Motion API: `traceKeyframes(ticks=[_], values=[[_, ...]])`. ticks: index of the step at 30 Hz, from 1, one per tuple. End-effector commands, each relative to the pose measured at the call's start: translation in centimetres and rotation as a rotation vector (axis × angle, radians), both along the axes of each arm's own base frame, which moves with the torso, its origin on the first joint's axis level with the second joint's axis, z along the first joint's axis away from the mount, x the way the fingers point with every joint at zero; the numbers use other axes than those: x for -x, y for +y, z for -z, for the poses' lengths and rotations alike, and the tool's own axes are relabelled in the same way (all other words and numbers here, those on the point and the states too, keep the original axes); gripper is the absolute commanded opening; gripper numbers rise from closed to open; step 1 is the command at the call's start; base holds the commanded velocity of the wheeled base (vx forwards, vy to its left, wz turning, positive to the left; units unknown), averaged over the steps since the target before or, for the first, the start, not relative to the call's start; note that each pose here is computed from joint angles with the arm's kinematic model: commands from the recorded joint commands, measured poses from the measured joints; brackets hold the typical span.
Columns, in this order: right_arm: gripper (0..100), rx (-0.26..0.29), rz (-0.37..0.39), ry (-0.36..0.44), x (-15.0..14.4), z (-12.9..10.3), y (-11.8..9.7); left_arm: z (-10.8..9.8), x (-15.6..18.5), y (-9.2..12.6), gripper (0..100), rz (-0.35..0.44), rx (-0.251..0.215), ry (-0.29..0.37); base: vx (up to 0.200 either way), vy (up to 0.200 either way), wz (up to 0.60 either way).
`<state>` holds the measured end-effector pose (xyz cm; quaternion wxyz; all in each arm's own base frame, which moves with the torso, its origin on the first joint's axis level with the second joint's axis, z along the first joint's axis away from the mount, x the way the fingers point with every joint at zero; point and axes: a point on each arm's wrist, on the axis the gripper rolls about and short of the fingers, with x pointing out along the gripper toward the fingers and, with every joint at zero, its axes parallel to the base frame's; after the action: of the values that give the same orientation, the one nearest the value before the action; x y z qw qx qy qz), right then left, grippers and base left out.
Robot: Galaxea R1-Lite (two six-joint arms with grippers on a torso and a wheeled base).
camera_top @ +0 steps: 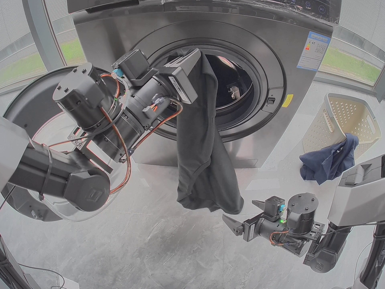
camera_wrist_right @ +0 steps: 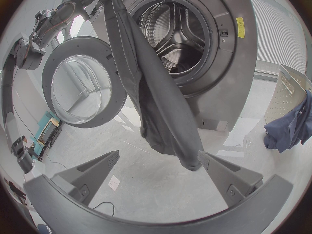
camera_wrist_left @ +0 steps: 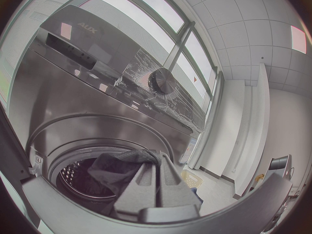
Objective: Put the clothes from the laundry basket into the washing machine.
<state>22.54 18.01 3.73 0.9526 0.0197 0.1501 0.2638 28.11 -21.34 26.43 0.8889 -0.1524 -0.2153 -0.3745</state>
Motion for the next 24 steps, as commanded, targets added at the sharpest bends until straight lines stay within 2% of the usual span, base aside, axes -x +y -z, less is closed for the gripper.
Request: traceKeyframes(ticks=[1,8,15,19,24], values=[[100,-0.037,0.004,-0.044,-1.0,-0.8,0.7,-0.7,0.0,0.1,0,-0.006,0.013,-0.013,0.000,0.000,0.00],[100,-0.067,0.001,-0.079,-1.8,-1.3,1.5,-0.8,0.1,0.0,0,-0.003,0.014,-0.014,0.000,0.000,0.00],[100,-0.122,-0.057,-0.143,-2.4,-2.3,4.1,-0.8,0.1,0.1,0,-0.005,0.012,-0.014,0.000,0.000,0.00],[100,-0.127,-0.076,-0.148,-3.6,-1.4,5.2,-0.9,0.0,0.1,0,-0.009,0.015,-0.016,0.000,0.000,0.00],[100,-0.106,-0.083,-0.128,-4.7,0.4,5.7,-1.1,0.0,0.1,0,-0.011,0.020,-0.020,0.000,0.000,0.00]])
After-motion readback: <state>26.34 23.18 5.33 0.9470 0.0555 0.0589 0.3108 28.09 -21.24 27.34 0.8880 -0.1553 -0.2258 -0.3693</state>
